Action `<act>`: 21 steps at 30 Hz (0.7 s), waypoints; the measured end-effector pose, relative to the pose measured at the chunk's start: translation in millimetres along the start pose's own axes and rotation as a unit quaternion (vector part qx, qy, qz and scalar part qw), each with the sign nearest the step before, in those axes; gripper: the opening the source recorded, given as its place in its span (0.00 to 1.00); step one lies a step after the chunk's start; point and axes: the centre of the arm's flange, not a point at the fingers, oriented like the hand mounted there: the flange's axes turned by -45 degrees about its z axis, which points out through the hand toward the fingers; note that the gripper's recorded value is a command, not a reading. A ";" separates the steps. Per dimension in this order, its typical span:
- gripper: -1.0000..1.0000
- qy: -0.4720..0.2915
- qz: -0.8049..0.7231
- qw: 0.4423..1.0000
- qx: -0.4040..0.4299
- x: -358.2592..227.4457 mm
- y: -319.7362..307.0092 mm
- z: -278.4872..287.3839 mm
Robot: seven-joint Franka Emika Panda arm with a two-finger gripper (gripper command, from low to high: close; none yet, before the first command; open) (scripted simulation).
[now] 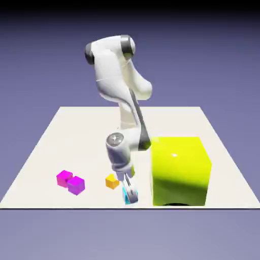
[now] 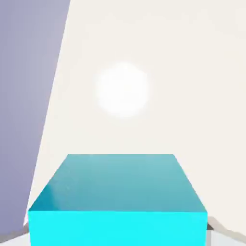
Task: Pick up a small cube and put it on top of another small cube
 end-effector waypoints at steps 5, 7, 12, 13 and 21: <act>0.00 0.005 0.115 0.993 0.015 91.0 50.1 -58.7; 0.00 0.005 0.185 0.982 0.028 141.4 89.5 -80.3; 0.00 0.001 0.344 0.936 0.071 234.2 205.9 -131.1; 0.00 0.001 0.345 0.936 0.071 234.5 206.3 -131.2; 1.00 0.001 0.345 0.936 0.071 240.6 200.9 -77.2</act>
